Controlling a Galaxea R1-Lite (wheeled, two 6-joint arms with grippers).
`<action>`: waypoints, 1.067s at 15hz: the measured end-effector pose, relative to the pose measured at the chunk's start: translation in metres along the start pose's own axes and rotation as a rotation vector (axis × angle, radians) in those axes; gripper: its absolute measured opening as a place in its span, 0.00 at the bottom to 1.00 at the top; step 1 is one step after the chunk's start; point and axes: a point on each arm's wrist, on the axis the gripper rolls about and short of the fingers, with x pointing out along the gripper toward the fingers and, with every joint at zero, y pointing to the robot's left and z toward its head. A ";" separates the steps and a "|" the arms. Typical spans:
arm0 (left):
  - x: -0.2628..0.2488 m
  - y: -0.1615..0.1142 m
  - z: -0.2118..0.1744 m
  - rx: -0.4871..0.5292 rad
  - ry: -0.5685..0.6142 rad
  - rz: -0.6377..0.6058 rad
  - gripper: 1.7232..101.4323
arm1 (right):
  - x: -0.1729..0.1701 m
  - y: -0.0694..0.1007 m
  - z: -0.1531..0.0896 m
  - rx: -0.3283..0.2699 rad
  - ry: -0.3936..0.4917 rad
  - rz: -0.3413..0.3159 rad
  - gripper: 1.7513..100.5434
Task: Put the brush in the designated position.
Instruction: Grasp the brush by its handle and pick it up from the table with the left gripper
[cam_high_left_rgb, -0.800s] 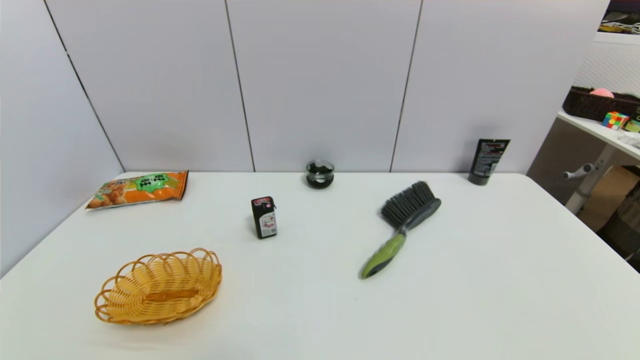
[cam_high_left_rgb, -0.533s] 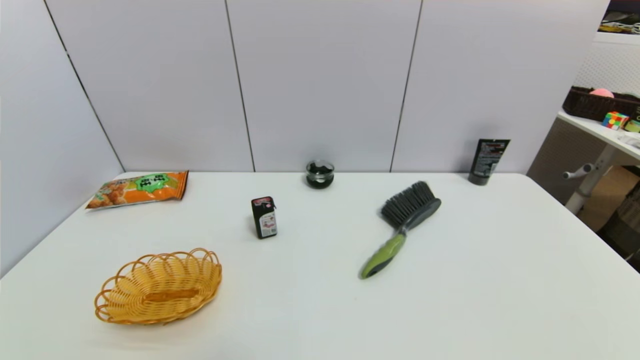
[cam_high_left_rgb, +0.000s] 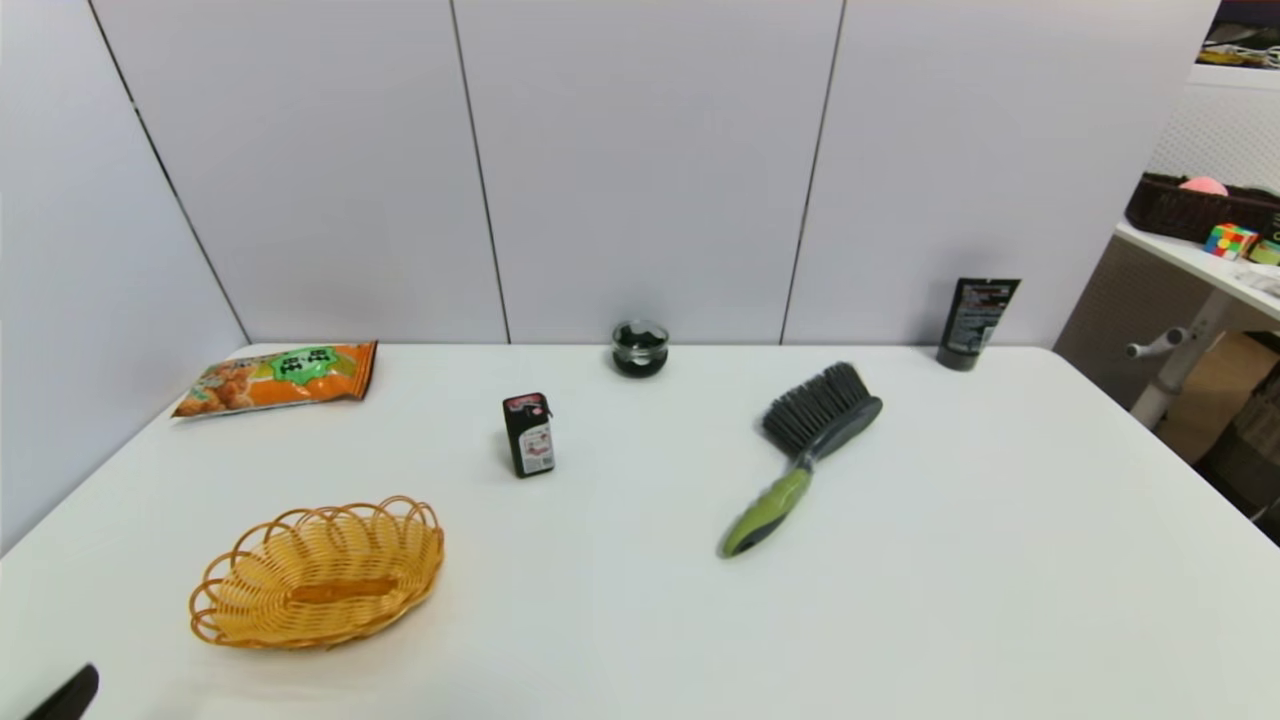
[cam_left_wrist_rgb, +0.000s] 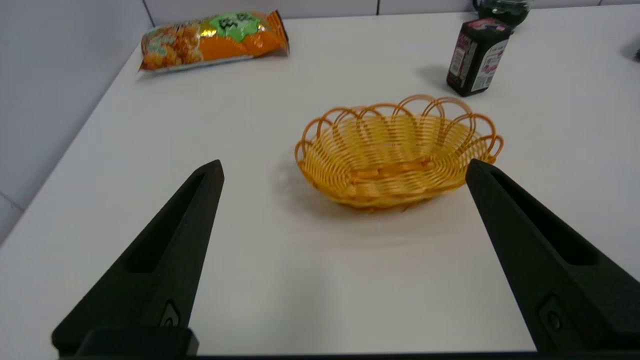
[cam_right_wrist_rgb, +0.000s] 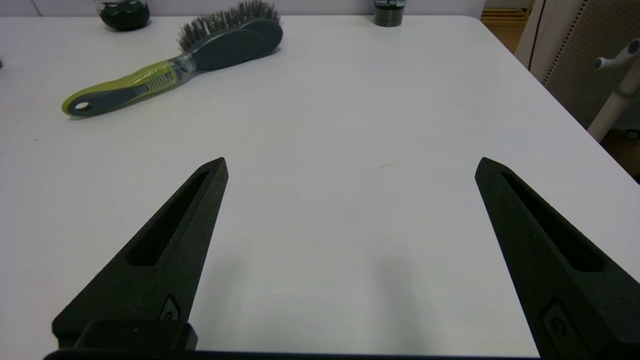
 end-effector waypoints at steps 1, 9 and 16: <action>0.011 0.002 0.027 0.037 -0.006 -0.038 0.96 | 0.000 0.000 0.000 0.000 0.000 0.000 0.97; 0.197 -0.065 0.146 0.220 -0.042 -0.598 0.96 | 0.000 0.000 0.000 0.000 0.000 0.000 0.97; 0.278 -0.225 0.112 0.211 0.019 -0.809 0.96 | 0.000 0.000 0.000 0.000 0.000 0.000 0.97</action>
